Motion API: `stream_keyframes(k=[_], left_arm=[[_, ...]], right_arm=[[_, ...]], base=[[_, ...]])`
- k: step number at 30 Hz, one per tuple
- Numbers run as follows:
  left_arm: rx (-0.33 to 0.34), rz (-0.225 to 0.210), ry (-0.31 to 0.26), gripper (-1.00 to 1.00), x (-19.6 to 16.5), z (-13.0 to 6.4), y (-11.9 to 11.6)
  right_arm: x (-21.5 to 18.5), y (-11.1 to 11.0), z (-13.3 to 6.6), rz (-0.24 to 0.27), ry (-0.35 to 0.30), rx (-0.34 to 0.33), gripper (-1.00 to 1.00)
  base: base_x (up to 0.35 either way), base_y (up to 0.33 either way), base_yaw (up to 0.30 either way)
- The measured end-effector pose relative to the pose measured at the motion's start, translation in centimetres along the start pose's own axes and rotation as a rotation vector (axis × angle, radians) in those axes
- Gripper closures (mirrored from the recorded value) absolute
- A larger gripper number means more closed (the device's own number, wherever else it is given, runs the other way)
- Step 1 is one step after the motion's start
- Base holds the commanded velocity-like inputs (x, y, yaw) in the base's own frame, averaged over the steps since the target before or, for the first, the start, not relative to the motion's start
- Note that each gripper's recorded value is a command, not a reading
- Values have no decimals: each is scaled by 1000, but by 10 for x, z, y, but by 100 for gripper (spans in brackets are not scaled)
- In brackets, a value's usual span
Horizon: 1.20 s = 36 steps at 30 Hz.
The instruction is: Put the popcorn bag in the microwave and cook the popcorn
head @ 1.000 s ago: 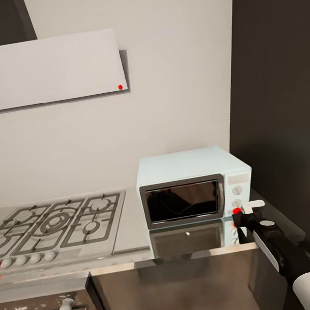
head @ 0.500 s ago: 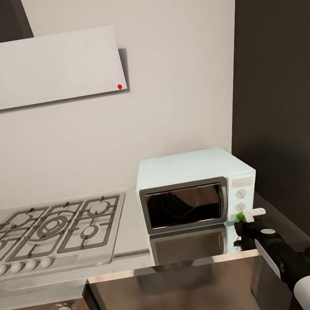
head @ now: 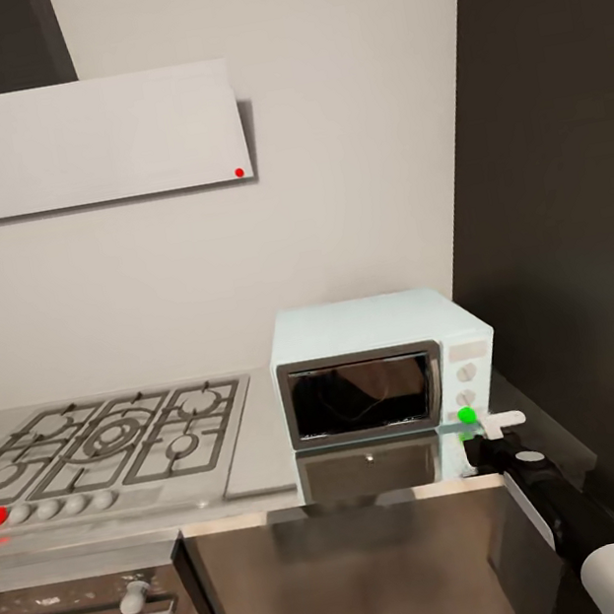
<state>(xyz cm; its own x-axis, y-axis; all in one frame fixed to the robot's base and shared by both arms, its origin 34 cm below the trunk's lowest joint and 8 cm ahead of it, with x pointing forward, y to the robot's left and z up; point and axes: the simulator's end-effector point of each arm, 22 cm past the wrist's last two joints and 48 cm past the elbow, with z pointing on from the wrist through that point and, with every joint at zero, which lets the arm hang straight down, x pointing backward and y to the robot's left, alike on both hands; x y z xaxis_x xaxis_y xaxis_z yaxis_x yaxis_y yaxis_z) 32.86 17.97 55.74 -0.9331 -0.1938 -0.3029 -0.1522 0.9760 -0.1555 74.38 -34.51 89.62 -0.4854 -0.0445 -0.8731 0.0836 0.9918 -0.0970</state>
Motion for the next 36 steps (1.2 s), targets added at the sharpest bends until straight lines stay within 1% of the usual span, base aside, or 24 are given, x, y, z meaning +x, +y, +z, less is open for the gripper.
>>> stream_keyframes(k=[7,10,12,13,14,15,18,22,32,36], left_arm=[[0,0,0,-100,0,0,0],[0,0,1,-100,0,0,0],[0,0,0,-100,0,0,0],[0,0,0,-100,0,0,0],[0,0,1,-100,0,0,0],[0,0,0,-100,0,0,0],[0,0,0,-100,0,0,0],[0,0,0,-100,0,0,0],[0,0,0,-100,0,0,0],[0,0,0,-100,0,0,0]], right_arm=[[-3,1,-1,-5,-6,-1,100],[-23,4,-5,-9,-46,-3,100],[-46,4,-11,-9,-86,-2,100],[-52,4,-14,-8,-79,-1,100],[-51,4,-16,-6,-52,-1,100],[-51,4,-17,-5,-43,-1,100],[-50,3,-17,-5,-36,0,100],[-49,3,-19,-4,-12,0,100],[-48,4,-20,-2,-5,-1,100],[-48,4,-19,-2,-5,-1,100]], base=[[-202,0,0],[-142,0,0],[-94,0,0],[-18,0,0],[-6,0,0],[-3,0,0],[-1,0,0],[0,0,0],[-2,0,0],[-100,0,0]])
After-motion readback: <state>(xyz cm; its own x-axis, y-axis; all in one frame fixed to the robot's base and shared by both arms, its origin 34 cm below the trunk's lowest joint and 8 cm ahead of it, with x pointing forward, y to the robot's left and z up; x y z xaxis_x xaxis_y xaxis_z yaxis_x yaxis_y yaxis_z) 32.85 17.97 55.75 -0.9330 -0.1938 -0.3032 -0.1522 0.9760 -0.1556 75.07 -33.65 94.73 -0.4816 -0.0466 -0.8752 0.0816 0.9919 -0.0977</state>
